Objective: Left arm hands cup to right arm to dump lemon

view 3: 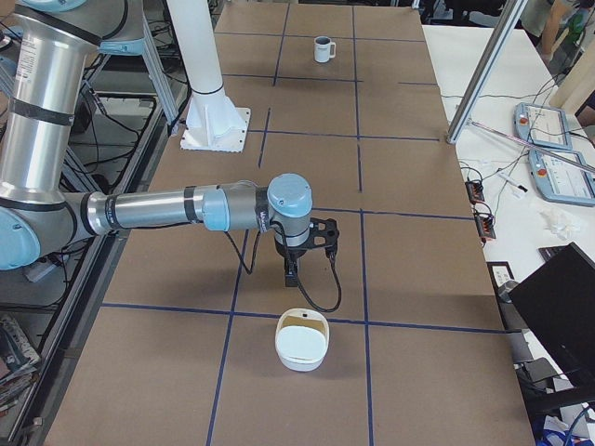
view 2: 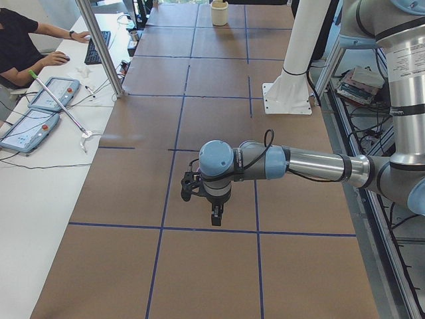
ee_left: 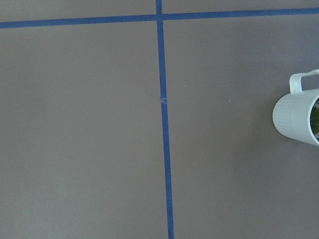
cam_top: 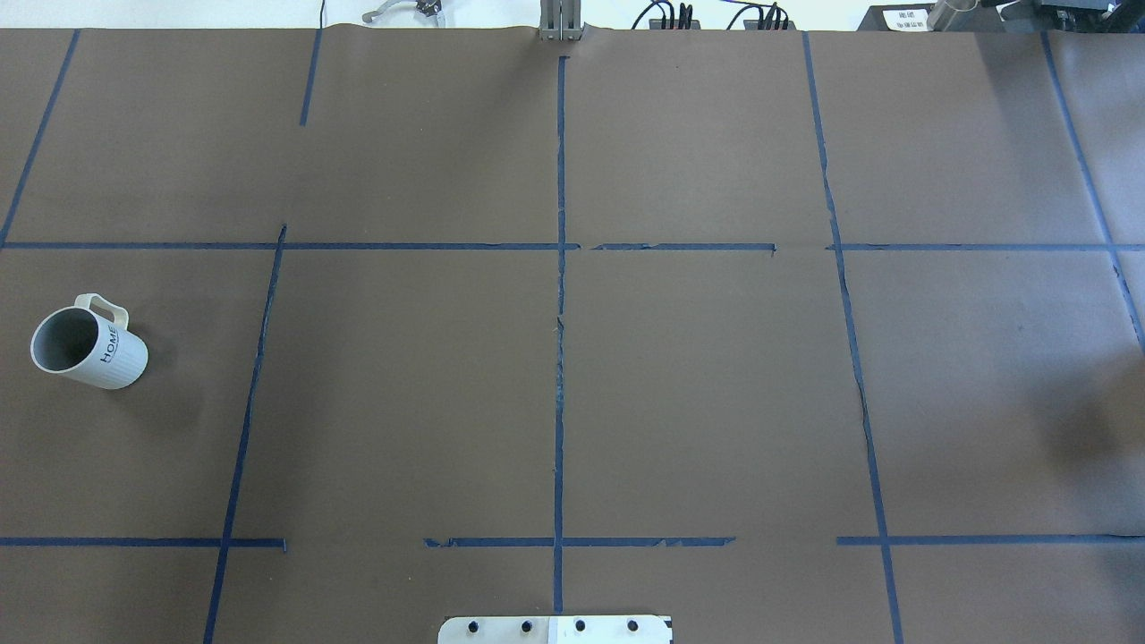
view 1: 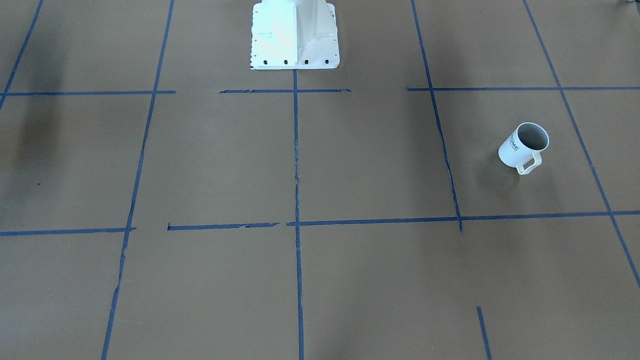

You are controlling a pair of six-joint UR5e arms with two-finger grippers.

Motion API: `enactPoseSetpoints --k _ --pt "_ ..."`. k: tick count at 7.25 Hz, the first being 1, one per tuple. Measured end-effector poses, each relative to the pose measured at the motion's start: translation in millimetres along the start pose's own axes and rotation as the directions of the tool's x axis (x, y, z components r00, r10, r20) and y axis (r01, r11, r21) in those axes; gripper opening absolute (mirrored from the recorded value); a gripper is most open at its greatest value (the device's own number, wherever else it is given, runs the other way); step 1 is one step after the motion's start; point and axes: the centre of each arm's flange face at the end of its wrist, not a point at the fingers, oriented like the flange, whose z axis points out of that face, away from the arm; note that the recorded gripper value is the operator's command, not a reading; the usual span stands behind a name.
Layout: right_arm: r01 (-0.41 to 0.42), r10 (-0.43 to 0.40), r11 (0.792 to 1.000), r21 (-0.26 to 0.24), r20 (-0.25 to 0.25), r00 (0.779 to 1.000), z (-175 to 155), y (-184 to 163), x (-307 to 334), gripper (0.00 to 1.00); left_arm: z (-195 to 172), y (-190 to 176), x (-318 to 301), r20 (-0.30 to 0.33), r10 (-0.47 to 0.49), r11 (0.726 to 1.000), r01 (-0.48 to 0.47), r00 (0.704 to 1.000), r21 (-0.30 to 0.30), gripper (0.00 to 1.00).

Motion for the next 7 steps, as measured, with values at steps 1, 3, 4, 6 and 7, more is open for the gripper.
enactPoseSetpoints --k 1,3,4,6,7 --pt "0.0 0.0 1.0 0.001 0.0 1.0 0 0 0 1.0 -1 -2 2 0.003 0.032 0.999 -0.032 0.999 0.027 1.0" --pt "0.001 -0.001 1.0 0.001 0.002 1.0 0 0 0 1.0 2 -6 7 0.004 0.053 0.997 -0.053 0.999 0.05 1.0" --pt "0.001 -0.001 1.0 0.0 0.002 1.0 0 0 0 1.0 14 -12 20 -0.003 0.03 0.999 -0.03 1.0 0.024 1.0" --pt "-0.002 0.002 1.0 -0.001 0.003 1.0 1 0 0 1.0 49 -38 74 -0.013 -0.029 0.999 0.029 0.999 -0.039 1.0" --pt "-0.002 0.002 1.0 -0.001 0.004 1.0 1 0 0 1.0 60 -54 104 -0.018 -0.076 0.996 0.076 0.997 -0.048 1.0"
